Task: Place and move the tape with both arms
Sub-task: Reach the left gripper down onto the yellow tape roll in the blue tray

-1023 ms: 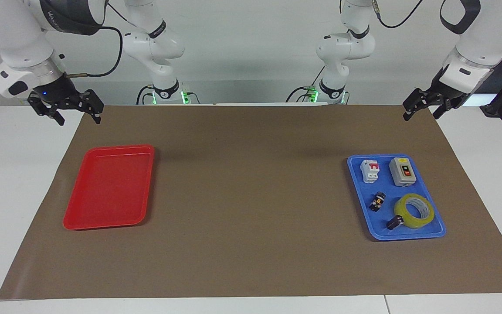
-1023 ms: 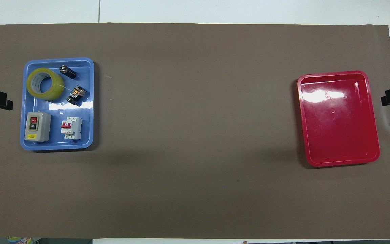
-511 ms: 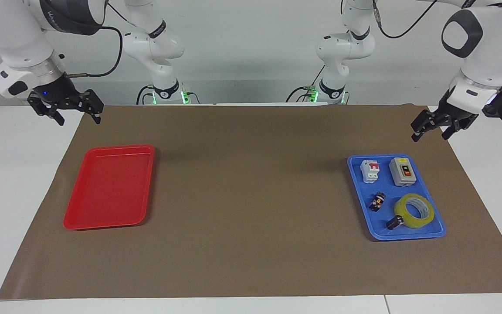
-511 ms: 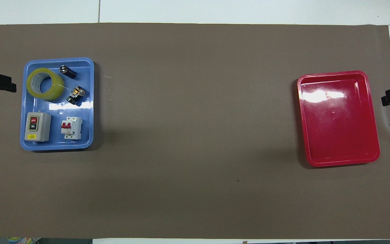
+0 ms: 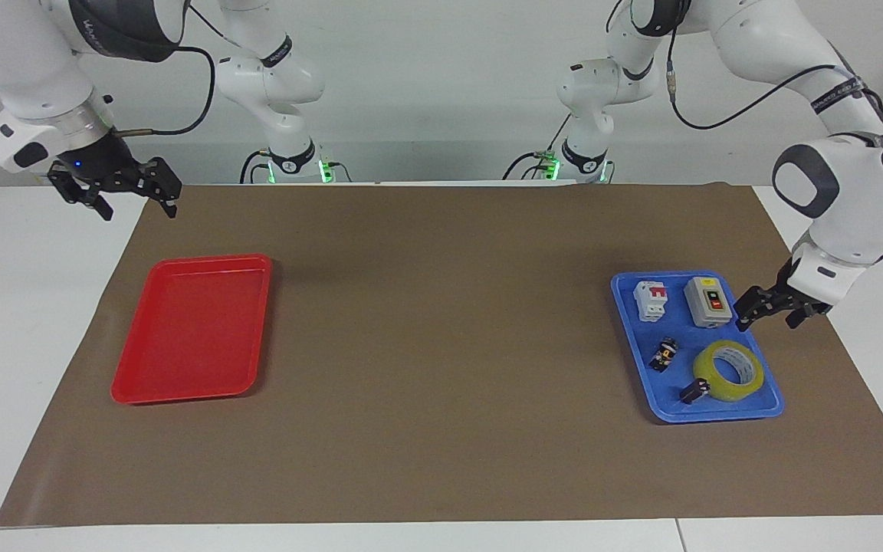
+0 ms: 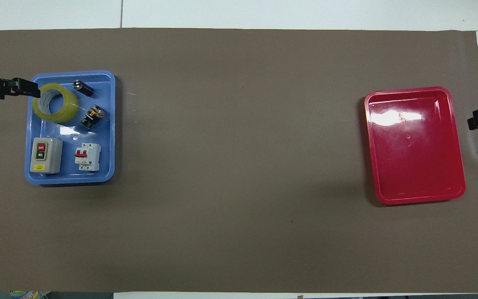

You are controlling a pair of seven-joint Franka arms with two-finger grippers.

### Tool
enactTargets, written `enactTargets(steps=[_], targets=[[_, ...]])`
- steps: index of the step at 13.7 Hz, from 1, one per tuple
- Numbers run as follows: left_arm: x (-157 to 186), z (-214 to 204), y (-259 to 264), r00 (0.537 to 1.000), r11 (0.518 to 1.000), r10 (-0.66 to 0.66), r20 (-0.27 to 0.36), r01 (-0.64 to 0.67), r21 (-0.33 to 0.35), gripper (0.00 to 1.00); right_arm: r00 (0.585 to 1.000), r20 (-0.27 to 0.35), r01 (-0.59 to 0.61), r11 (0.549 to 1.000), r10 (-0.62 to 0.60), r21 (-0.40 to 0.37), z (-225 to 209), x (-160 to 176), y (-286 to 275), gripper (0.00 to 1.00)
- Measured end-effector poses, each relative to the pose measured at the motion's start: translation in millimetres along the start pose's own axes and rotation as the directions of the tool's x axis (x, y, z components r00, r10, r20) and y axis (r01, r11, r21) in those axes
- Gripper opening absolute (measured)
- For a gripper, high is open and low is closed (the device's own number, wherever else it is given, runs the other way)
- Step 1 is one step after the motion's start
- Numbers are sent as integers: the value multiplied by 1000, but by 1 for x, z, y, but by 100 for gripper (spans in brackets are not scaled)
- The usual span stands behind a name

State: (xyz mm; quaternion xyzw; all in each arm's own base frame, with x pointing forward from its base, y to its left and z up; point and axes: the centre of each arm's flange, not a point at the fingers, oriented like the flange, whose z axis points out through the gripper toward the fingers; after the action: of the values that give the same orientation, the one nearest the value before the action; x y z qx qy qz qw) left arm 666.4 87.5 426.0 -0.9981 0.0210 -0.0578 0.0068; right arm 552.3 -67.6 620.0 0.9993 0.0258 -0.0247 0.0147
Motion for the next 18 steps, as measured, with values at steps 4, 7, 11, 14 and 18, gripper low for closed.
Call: enactTargets(steps=[4,7,11,14,18], targets=[[1,48,-28,1000,1000,-12,17,12,-3,100,1000,0,0,1000,0,0,0,0,0,100],[3,68,-23,1000,1000,-4,20,5,-10,98,1000,0,0,1000,0,0,0,0,0,100],[4,85,-15,999,1000,-5,40,6,-18,98,1000,0,0,1000,0,0,0,0,0,100],[2,98,-15,993,994,-104,59,105,-16,97,1000,0,0,1000,0,0,0,0,0,100],[-2,106,-18,983,985,-168,75,170,-11,95,1000,0,0,1000,0,0,0,0,0,100]])
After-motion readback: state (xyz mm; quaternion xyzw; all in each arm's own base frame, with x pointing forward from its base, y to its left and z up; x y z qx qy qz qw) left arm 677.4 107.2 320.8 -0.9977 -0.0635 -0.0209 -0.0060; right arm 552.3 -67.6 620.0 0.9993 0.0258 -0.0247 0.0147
